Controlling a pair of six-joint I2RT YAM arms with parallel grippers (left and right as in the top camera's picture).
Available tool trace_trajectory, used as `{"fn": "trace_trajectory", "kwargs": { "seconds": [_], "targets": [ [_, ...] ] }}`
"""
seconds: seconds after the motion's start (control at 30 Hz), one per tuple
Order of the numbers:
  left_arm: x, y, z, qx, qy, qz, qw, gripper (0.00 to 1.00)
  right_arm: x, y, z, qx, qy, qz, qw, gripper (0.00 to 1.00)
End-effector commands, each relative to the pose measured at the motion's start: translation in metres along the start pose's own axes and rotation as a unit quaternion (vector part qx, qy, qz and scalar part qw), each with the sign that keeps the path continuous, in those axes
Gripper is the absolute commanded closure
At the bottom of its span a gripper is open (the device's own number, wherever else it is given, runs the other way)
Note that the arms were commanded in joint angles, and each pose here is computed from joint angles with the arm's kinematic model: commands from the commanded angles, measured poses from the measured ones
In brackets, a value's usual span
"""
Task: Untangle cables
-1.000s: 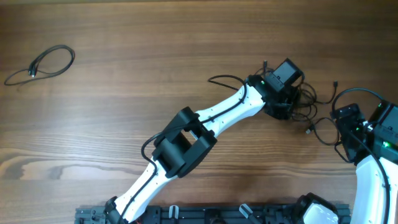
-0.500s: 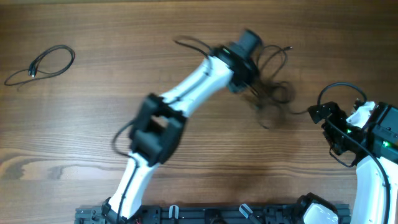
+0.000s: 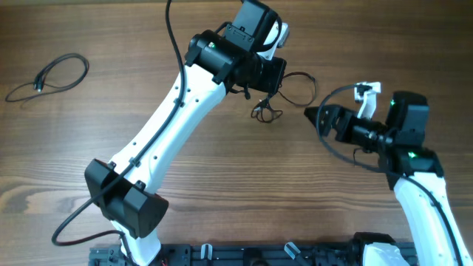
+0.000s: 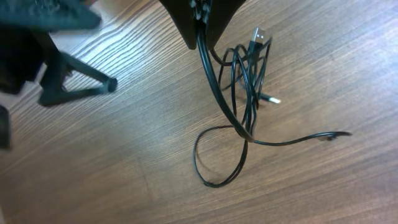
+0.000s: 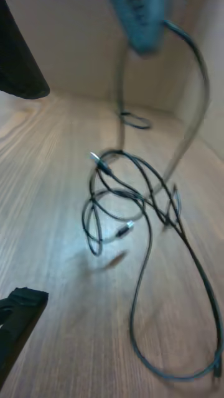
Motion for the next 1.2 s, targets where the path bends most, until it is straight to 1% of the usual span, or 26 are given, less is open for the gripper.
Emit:
{"fn": "trace_trajectory", "kwargs": {
  "seconds": [0.0,0.07,0.13,0.17,0.2,0.23,0.27,0.3,0.37,0.4,0.5,0.53,0.6,0.63,0.67,0.7,0.73,0.77,0.83,0.9,0.97,1.0,1.03,1.07,1.1,1.17],
  "targets": [
    [0.044,0.008,-0.010,-0.038,-0.014,-0.047,0.998,0.96,-0.021,0.010,-0.014,-0.125,0.004,0.006,0.992,0.00],
    [0.051,0.008,-0.015,-0.040,-0.026,-0.052,0.997,0.96,-0.045,0.008,0.005,-0.147,0.092,0.048,0.984,0.01],
    [0.052,0.006,-0.019,-0.041,-0.037,-0.050,0.997,0.96,-0.071,0.000,0.019,-0.164,0.129,0.082,0.974,0.03],
    [0.052,0.006,-0.020,-0.042,-0.039,-0.049,0.997,0.96,-0.083,-0.001,0.027,-0.163,0.144,0.087,0.972,0.03],
    [0.052,0.006,-0.020,-0.041,-0.039,-0.049,0.997,0.96,-0.089,0.000,0.034,-0.166,0.157,0.088,0.970,0.06],
    [0.052,0.005,-0.022,-0.042,-0.044,-0.047,0.997,0.96,-0.098,0.002,0.047,-0.177,0.177,0.088,0.964,0.15],
    [0.052,0.005,-0.023,-0.042,-0.047,-0.046,0.997,0.96,-0.102,0.003,0.053,-0.180,0.185,0.085,0.962,0.28],
    [0.052,0.005,-0.023,-0.042,-0.047,-0.046,0.997,0.96,-0.105,0.003,0.054,-0.181,0.185,0.082,0.962,0.37],
    [0.056,0.007,-0.020,-0.043,-0.044,-0.052,0.997,0.96,-0.108,0.001,0.046,-0.170,0.166,0.074,0.969,0.91],
    [0.064,0.010,-0.011,-0.039,-0.027,-0.065,0.997,0.96,-0.108,-0.001,0.032,-0.167,0.145,0.074,0.972,0.96],
    [0.117,0.020,0.037,-0.005,0.059,-0.127,0.990,0.96,-0.089,0.004,-0.021,-0.176,0.087,0.061,0.979,0.96],
    [0.149,0.022,0.061,0.018,0.093,-0.161,0.982,0.96,-0.068,0.010,-0.055,-0.194,0.062,0.047,0.978,0.96],
    [0.196,0.019,0.096,0.059,0.133,-0.207,0.968,0.96,-0.041,0.017,-0.092,-0.216,0.036,0.021,0.975,0.96],
    [0.217,0.015,0.111,0.091,0.144,-0.228,0.959,0.96,-0.022,0.021,-0.114,-0.238,0.019,-0.001,0.971,0.96],
    [0.243,0.011,0.125,0.142,0.138,-0.259,0.946,0.96,-0.007,0.026,-0.125,-0.253,0.022,-0.018,0.967,0.96],
    [0.252,0.008,0.121,0.146,0.099,-0.266,0.948,0.96,0.006,0.031,-0.126,-0.256,0.047,-0.029,0.965,0.96],
    [0.256,0.007,0.104,0.106,0.034,-0.260,0.959,0.96,0.012,0.034,-0.123,-0.253,0.070,-0.032,0.964,0.96],
    [0.255,0.005,0.088,0.053,-0.011,-0.251,0.967,0.96,0.013,0.032,-0.118,-0.251,0.083,-0.026,0.964,0.92],
    [0.247,-0.004,0.047,-0.061,-0.114,-0.221,0.967,0.96,0.006,0.025,-0.105,-0.212,0.104,-0.005,0.972,0.71],
    [0.233,-0.002,0.040,-0.074,-0.130,-0.203,0.968,0.96,0.001,0.020,-0.101,-0.196,0.106,0.004,0.975,0.66],
    [0.213,0.000,0.033,-0.073,-0.147,-0.175,0.971,0.96,-0.001,0.018,-0.098,-0.198,0.107,0.012,0.974,0.64],
    [0.198,0.002,0.030,-0.072,-0.156,-0.156,0.973,0.85,-0.002,0.016,-0.097,-0.201,0.107,0.015,0.974,0.61],
    [0.190,0.003,0.030,-0.071,-0.160,-0.146,0.974,0.62,-0.002,0.015,-0.097,-0.202,0.107,0.017,0.973,0.56],
    [0.180,0.005,0.031,-0.067,-0.160,-0.135,0.976,0.16,-0.002,0.013,-0.097,-0.199,0.106,0.019,0.974,0.50],
    [0.171,0.007,0.036,-0.062,-0.156,-0.126,0.978,0.00,-0.002,0.010,-0.097,-0.195,0.106,0.022,0.975,0.43],
    [0.157,0.008,0.047,-0.049,-0.138,-0.111,0.983,0.00,-0.003,0.005,-0.100,-0.195,0.096,0.028,0.976,0.36]
  ]
}}
Point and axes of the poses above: each gripper's point midway between its finger pads, its own x axis back along the fingers, its own z axis along the line the jaws close on, y = z × x, the point moved 1 cm from there along x, back along the fingers, and after that the axes turned 4 degrees about x, right-handed, at the moved point
